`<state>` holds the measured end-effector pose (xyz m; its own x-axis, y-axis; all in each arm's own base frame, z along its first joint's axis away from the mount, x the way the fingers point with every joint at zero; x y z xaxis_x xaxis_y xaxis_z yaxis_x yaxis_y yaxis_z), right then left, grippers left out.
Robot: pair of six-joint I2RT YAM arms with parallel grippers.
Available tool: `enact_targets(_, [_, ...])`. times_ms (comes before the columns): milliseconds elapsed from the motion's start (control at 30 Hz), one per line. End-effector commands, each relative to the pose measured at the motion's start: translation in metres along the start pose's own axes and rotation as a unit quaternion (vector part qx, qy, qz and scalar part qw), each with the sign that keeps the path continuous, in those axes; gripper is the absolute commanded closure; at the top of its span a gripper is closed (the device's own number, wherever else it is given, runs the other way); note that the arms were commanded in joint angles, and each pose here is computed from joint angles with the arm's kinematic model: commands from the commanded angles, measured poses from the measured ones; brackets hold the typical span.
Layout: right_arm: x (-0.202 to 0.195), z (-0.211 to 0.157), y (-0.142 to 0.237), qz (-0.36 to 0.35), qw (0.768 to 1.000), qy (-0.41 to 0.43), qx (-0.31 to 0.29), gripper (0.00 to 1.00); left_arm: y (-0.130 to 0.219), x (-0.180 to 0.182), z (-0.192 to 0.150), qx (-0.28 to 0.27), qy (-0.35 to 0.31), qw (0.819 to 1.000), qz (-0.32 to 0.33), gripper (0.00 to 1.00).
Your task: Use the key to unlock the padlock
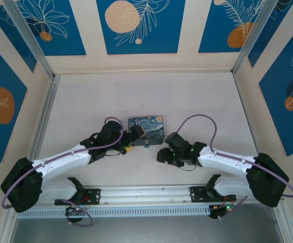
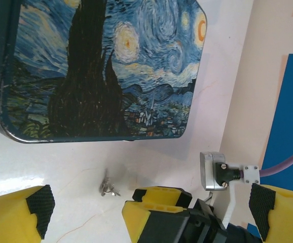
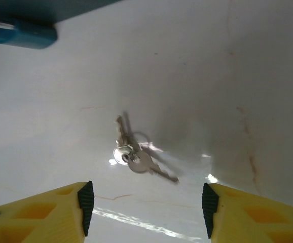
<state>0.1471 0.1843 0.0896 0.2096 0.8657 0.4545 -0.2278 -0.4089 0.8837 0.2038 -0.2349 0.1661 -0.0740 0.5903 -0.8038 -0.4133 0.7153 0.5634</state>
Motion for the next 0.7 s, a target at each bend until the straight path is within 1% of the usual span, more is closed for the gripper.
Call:
enact_targets(0, [-0.001,0.004,0.003,-0.002,1.0,0.008,-0.027,0.39,-0.003,0.004,-0.004,0.005,-0.02,1.0,0.011,0.0])
enact_targets(267, [-0.003,0.006,0.004,-0.02,0.999,0.025,-0.03,0.41,0.0,0.002,-0.001,-0.002,-0.036,0.999,0.022,0.0])
enact_targets(400, [0.012,0.01,-0.001,-0.018,0.996,0.082,-0.019,0.42,0.001,0.001,-0.001,-0.002,-0.04,0.999,0.026,0.0])
enact_targets(667, [0.029,0.011,-0.019,-0.076,0.983,0.169,0.014,0.43,0.004,0.002,0.0,-0.005,-0.04,0.999,0.028,0.0])
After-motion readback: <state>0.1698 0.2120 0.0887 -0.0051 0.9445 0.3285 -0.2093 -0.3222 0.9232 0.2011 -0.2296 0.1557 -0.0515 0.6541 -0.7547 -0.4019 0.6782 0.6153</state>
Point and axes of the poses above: each hand's point on the last joint's axis, 136 mm out from that joint toward the fingers, its own y axis back along the fingers, its own x axis along the line the jaws close on, z = x × y, the point moved 6 cm from there along y, back along the fingers, and after that the axes turned 8 degrees about -y, right-handed, at the moved point
